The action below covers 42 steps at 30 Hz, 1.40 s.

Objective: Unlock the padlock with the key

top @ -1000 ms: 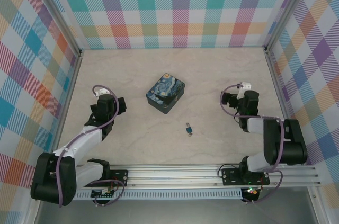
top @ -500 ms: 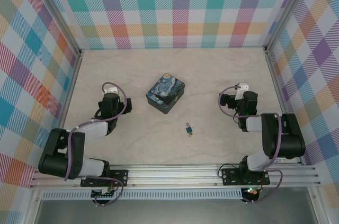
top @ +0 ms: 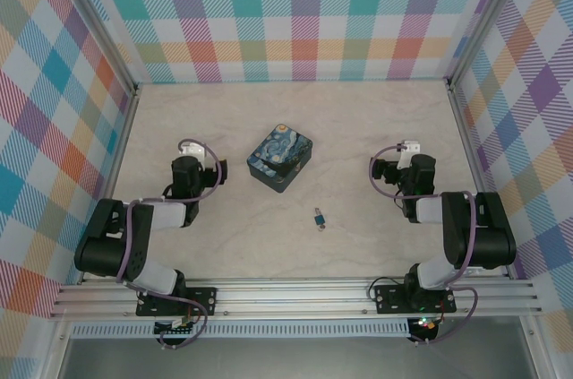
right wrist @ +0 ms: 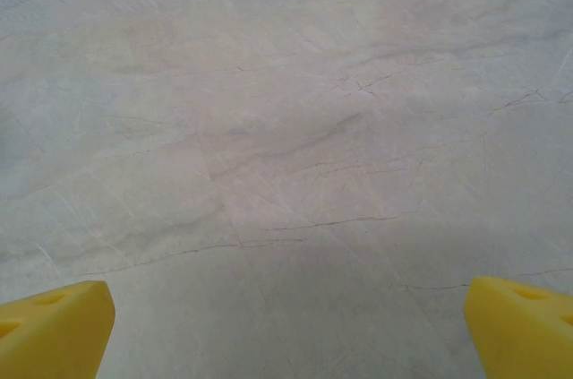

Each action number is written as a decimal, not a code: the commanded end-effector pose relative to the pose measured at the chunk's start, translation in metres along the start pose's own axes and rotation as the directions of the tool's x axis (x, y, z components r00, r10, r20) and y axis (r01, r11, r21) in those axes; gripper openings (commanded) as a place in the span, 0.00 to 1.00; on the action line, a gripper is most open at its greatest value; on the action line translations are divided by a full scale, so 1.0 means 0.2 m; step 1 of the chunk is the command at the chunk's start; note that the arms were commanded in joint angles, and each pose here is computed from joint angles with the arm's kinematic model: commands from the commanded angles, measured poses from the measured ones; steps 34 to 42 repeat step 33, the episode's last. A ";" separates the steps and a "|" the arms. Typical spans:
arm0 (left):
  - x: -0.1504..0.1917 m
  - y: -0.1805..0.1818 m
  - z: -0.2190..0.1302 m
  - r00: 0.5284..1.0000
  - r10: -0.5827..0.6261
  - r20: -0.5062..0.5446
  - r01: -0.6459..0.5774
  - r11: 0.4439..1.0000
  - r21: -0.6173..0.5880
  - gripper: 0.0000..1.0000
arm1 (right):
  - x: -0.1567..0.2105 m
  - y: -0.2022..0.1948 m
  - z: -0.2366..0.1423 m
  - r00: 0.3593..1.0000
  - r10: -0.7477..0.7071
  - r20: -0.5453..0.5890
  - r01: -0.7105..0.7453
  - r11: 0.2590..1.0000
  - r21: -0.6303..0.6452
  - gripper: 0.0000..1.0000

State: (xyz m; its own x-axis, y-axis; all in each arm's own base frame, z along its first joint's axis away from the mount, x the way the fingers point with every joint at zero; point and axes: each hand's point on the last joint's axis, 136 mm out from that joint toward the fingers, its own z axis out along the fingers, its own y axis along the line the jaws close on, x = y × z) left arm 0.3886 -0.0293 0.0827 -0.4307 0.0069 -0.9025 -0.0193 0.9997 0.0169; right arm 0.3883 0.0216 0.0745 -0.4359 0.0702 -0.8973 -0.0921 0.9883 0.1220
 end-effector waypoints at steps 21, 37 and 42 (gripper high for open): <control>0.00 0.09 0.06 0.996 -0.078 0.030 0.078 0.997 0.011 1.00 | -0.10 0.01 0.00 0.998 -0.026 0.063 0.027 0.999 -0.018 1.00; -0.01 0.08 0.06 0.996 -0.079 0.030 0.078 0.997 0.012 1.00 | -0.09 0.02 0.00 0.998 -0.030 0.059 0.031 0.999 -0.026 1.00; -0.01 0.08 0.06 0.996 -0.079 0.030 0.078 0.997 0.012 1.00 | -0.09 0.02 0.00 0.998 -0.030 0.059 0.031 0.999 -0.026 1.00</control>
